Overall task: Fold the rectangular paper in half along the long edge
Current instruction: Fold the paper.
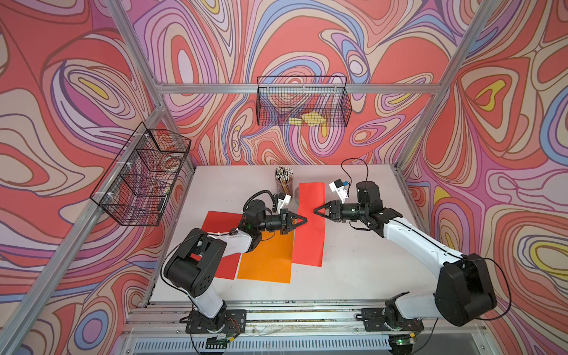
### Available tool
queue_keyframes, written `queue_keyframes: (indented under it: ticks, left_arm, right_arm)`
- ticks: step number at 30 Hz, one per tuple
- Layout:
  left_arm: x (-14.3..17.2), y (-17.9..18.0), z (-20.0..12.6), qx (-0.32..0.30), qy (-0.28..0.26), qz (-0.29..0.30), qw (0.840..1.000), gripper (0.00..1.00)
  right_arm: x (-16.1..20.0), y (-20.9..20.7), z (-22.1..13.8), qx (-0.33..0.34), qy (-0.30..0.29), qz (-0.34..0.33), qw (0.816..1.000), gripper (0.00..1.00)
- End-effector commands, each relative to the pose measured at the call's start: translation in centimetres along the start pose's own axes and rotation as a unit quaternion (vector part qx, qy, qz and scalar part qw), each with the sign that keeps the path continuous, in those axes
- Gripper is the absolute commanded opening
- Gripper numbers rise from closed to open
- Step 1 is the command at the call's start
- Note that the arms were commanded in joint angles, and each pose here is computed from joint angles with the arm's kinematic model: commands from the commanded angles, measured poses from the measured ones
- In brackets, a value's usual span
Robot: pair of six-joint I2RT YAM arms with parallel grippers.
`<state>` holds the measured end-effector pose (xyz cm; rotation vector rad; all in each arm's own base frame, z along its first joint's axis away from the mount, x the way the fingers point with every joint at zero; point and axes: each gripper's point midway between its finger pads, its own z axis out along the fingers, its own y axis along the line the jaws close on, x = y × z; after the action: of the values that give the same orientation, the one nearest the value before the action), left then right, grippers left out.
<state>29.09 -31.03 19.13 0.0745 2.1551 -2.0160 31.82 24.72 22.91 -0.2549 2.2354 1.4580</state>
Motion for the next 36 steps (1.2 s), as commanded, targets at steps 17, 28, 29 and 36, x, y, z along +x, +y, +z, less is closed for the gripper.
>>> queue_keyframes:
  ticks: [17, 28, 29, 36]
  left_arm:
    - [1.1, -0.5, -0.2, -0.003, 0.012, 0.012, 1.0, 0.06]
    - [1.5, -0.2, -0.2, -0.009, 0.015, 0.009, 1.0, 0.06]
    - [1.5, -0.2, -0.2, -0.009, 0.015, 0.009, 1.0, 0.06]
    - [1.5, -0.2, -0.1, -0.009, 0.016, 0.01, 1.0, 0.06]
  right_arm:
    - [-2.6, 1.3, -0.5, 0.005, -0.019, -0.036, 0.999, 0.0]
    - [-5.6, 0.6, -1.6, 0.023, -0.058, -0.027, 0.998, 0.11]
    - [-5.8, 0.5, -1.6, 0.024, -0.059, -0.027, 0.998, 0.14]
    - [-6.6, 1.0, -1.5, 0.011, -0.06, -0.035, 0.997, 0.0]
